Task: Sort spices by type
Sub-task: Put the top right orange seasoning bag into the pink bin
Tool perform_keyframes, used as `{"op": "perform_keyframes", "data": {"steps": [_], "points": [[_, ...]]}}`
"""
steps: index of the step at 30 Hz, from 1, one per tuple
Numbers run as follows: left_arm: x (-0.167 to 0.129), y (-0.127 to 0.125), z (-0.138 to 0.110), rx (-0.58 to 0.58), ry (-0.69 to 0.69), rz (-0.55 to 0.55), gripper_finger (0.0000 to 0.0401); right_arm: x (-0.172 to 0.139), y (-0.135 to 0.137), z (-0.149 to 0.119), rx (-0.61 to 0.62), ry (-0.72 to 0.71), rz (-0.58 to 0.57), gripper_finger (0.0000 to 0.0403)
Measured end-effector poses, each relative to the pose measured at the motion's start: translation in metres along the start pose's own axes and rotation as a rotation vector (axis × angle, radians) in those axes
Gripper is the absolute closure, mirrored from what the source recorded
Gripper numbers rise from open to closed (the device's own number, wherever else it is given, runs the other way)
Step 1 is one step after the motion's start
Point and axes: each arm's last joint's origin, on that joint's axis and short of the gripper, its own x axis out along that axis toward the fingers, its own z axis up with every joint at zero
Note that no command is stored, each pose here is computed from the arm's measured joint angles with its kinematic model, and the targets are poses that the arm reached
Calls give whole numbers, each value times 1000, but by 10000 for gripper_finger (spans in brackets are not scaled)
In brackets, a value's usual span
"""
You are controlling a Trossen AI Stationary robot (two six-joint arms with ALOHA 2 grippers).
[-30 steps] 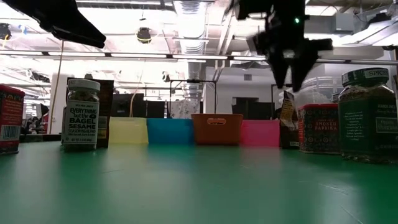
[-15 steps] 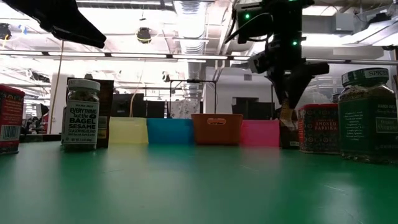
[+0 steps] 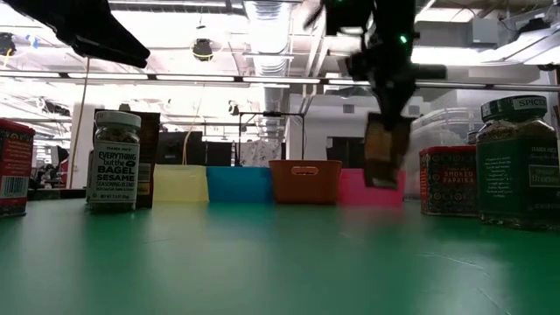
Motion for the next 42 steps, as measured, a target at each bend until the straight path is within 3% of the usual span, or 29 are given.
{"op": "perform_keyframes", "data": {"steps": [7, 15, 22, 33, 37, 42], "points": [[0, 0, 1, -10, -5, -1, 143, -37, -43, -2, 49, -107, -66, 389], [0, -1, 3, -15, -17, -7, 143, -28, -93, -22, 178, -77, -161, 387], [0, -1, 3, -25, -23, -2, 143, 8, -120, -23, 249, -5, -144, 386], [2, -2, -2, -19, -21, 6, 143, 75, -139, -18, 235, 166, -51, 382], [2, -2, -5, -30, -14, 8, 143, 85, -145, -22, 265, 192, -38, 353], [2, -2, -5, -49, -14, 7, 143, 85, -146, -22, 305, 178, -42, 272]]}}
